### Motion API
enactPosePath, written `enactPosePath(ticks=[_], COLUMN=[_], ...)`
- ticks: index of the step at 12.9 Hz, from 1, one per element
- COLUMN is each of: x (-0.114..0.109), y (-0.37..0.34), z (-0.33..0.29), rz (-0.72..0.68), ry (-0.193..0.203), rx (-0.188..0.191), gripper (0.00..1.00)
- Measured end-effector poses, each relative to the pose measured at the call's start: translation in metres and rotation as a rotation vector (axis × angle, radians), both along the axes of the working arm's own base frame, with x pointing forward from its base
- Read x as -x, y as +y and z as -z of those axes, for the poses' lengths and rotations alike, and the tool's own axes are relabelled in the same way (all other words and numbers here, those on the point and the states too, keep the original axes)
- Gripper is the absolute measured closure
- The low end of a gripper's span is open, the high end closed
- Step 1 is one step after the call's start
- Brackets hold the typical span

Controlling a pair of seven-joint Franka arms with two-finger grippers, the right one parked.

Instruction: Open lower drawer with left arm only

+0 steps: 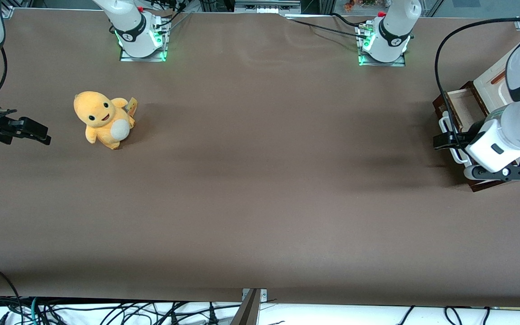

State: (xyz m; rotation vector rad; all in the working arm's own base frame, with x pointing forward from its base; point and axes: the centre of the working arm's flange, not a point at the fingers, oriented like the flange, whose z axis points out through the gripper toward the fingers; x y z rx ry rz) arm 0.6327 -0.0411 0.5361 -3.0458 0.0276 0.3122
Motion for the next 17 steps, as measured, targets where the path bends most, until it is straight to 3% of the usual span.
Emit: enactPosePath(ticks=[6,8,13,17], x=[-0.002,-0.004,-0.02,-0.026], y=[0.002,0.016,0.033,0.032], z=[-0.004,-0.004,0.009,0.028], rz=[0.022,0.02,0.02,0.03], ry=[-0.026,-0.031,-0.108,-0.103], rx=[0.023,0.048,0.069,0.071], gripper=[0.0,0.0,0.0,0.0])
